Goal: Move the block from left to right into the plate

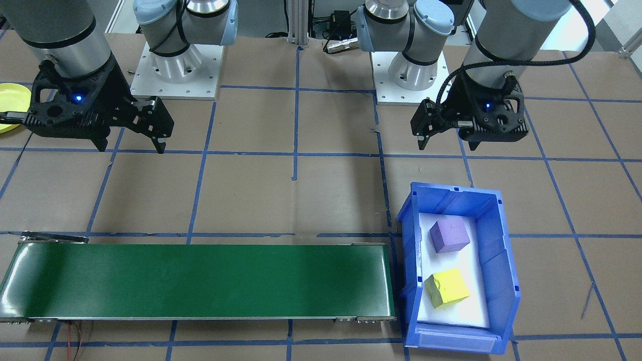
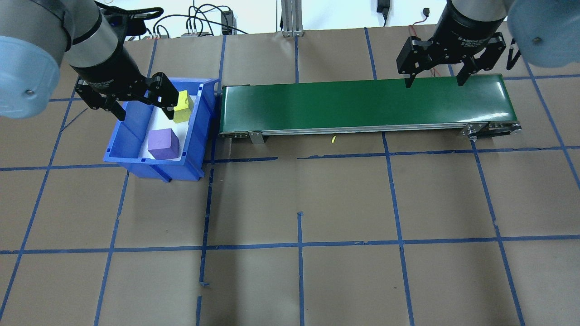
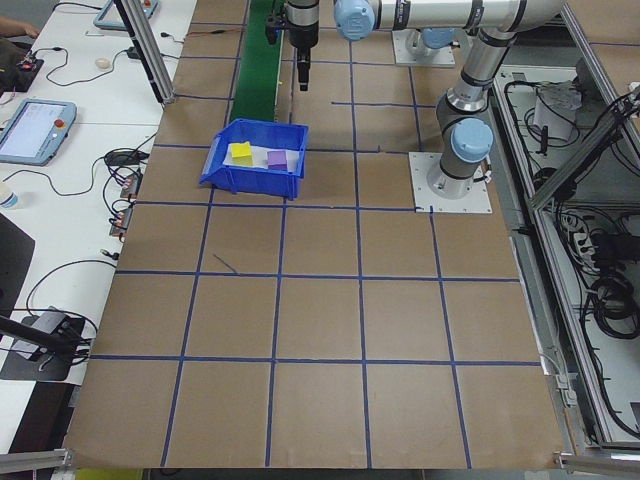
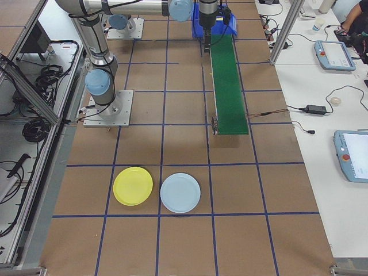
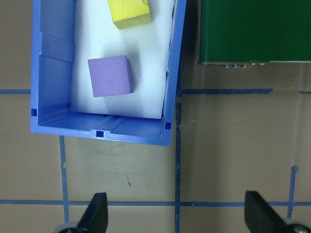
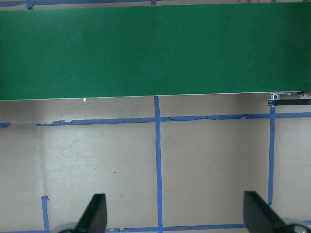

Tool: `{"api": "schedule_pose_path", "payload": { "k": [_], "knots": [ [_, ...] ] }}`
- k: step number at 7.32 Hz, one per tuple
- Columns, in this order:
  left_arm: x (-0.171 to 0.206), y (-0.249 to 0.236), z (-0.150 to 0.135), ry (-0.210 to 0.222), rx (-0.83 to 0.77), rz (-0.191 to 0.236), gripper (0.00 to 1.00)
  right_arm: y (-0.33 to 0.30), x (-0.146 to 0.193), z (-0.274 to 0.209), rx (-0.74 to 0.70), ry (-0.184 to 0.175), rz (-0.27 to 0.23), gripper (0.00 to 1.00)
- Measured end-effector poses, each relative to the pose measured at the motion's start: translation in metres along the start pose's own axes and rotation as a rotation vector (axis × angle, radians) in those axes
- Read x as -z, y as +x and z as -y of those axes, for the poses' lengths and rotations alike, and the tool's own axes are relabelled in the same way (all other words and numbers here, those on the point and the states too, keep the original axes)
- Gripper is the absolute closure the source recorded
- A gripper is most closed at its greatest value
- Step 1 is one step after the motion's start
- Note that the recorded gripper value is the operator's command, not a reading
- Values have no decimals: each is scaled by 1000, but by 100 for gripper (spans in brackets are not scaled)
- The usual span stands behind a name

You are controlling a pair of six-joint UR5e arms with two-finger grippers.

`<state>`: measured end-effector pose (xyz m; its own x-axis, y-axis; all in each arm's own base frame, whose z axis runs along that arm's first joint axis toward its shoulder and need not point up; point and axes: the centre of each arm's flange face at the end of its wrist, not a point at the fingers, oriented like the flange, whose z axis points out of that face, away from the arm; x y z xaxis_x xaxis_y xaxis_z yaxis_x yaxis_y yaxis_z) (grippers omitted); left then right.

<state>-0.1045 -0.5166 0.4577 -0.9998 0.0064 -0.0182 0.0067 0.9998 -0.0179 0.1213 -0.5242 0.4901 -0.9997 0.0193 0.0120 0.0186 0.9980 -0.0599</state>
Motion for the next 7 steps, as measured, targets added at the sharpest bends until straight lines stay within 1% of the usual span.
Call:
{"api": "schedule_pose_path", "payload": {
  "k": [1, 3, 4, 5, 7],
  "knots": [
    [-16, -7, 21, 5, -9, 1, 0, 0, 0, 0, 1, 0, 0, 0],
    [-50, -47, 51, -11, -49, -1, 0, 0, 0, 0, 2, -1, -1, 0],
    [-72, -69, 62, -29, -41, -5, 0, 0, -1, 0, 2, -1, -1, 0],
    [-99, -82, 70, -54, -26, -13, 0, 0, -1, 0, 2, 0, -1, 0],
    [-141, -86, 67, -99, -7, -27, 0, 0, 0, 0, 2, 0, -1, 0]
  ]
}}
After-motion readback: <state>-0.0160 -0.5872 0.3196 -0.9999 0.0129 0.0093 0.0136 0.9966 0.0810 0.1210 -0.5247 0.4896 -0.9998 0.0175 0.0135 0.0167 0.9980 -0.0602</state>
